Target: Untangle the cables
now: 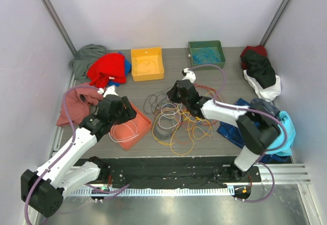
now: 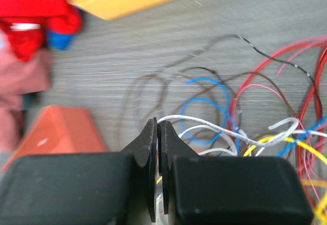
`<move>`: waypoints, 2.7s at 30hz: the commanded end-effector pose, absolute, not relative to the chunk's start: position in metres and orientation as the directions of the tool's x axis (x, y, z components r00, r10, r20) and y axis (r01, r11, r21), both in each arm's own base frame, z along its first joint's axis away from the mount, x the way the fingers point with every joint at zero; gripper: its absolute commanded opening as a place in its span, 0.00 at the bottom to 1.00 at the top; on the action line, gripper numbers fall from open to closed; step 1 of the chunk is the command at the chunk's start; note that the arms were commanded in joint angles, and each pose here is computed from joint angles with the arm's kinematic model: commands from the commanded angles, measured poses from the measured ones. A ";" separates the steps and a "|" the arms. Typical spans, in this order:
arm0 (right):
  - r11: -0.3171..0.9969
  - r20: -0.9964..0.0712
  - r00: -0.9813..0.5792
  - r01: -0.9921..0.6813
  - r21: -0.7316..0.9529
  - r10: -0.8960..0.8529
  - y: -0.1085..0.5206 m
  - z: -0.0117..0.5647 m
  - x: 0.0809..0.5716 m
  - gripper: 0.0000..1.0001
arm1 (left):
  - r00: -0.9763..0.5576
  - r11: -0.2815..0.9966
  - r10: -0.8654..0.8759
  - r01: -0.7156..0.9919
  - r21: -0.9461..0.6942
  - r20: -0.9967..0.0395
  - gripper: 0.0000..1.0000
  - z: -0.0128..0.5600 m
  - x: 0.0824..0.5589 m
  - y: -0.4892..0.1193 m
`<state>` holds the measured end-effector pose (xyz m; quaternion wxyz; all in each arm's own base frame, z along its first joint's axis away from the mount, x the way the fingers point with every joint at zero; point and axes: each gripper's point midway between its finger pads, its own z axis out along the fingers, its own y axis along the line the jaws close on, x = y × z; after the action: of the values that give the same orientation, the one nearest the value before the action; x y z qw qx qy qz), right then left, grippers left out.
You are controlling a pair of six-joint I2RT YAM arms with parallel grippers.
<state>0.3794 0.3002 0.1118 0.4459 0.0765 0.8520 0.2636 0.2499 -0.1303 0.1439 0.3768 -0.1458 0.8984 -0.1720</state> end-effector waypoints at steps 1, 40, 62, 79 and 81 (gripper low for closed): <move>0.842 -0.812 -0.475 -0.230 0.488 0.340 0.300 0.196 0.353 0.01 | -0.646 0.890 -0.405 -0.117 -0.440 -0.647 0.61 0.155 0.253 -0.130; 0.570 -0.799 -0.388 -0.561 0.600 0.459 0.300 0.483 0.245 0.01 | -0.011 0.620 -0.213 0.771 -0.144 -0.977 1.00 0.279 0.251 -0.288; 0.614 -0.813 -0.321 -0.536 0.579 0.486 0.265 0.485 0.235 0.01 | -0.066 0.757 -0.141 0.635 -0.151 -0.988 0.00 0.265 0.287 -0.279; 0.725 -0.847 -0.390 -0.454 0.518 0.361 0.263 0.380 0.244 0.56 | -0.255 0.944 -0.156 0.244 -0.220 -0.954 0.00 0.462 0.247 -0.155; 0.725 -0.841 -0.407 -0.448 0.523 0.355 0.264 0.367 0.242 0.56 | -0.278 0.961 -0.136 0.198 -0.196 -0.951 0.00 0.459 0.250 -0.149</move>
<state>0.2439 0.2656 0.3622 0.5295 -0.0397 0.7707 0.3523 0.2437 -0.1641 0.5141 0.6702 0.0159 0.7010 -0.2434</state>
